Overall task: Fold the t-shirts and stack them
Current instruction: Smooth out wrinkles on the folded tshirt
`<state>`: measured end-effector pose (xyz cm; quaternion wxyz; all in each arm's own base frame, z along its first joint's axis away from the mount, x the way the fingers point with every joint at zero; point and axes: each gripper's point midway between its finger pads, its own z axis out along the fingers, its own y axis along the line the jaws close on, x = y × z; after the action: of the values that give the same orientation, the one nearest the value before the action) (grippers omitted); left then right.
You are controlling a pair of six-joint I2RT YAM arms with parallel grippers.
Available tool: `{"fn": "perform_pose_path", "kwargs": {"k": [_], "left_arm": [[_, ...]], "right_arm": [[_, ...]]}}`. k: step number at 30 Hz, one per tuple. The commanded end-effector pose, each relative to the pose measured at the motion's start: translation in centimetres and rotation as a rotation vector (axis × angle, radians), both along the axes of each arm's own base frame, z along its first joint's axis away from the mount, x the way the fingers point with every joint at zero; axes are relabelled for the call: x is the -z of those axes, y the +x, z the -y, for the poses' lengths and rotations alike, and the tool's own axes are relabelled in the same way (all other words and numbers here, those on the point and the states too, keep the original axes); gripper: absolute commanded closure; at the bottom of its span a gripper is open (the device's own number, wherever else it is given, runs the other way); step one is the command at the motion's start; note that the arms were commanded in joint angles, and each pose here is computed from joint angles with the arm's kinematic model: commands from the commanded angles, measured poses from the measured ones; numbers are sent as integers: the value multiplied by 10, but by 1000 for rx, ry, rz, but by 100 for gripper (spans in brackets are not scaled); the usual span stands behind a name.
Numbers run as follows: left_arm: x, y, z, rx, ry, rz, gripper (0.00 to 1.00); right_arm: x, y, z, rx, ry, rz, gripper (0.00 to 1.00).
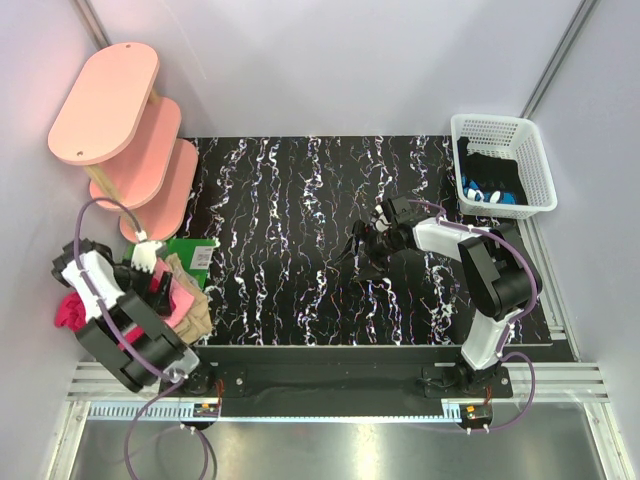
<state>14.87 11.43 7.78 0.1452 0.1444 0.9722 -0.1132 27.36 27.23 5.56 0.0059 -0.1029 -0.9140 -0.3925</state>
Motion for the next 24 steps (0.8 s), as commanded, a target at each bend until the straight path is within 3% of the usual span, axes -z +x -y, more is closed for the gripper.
{"fn": "perform_pose_path", "kwargs": {"k": [1, 6, 10, 17, 24], "left_arm": [[-90, 17, 36, 136, -10, 189, 8], [-144, 26, 72, 212, 16, 303, 3], [-138, 37, 86, 232, -51, 270, 2], [-66, 42, 39, 132, 26, 80, 12], [-113, 49, 9, 89, 199, 190, 14]], "right_arm": [[-13, 10, -11, -19, 36, 40, 12], [-22, 13, -13, -27, 51, 66, 11], [-29, 15, -13, -36, 54, 89, 10], [-31, 10, -9, -42, 39, 99, 10], [-20, 6, -7, -55, 24, 81, 10]]}}
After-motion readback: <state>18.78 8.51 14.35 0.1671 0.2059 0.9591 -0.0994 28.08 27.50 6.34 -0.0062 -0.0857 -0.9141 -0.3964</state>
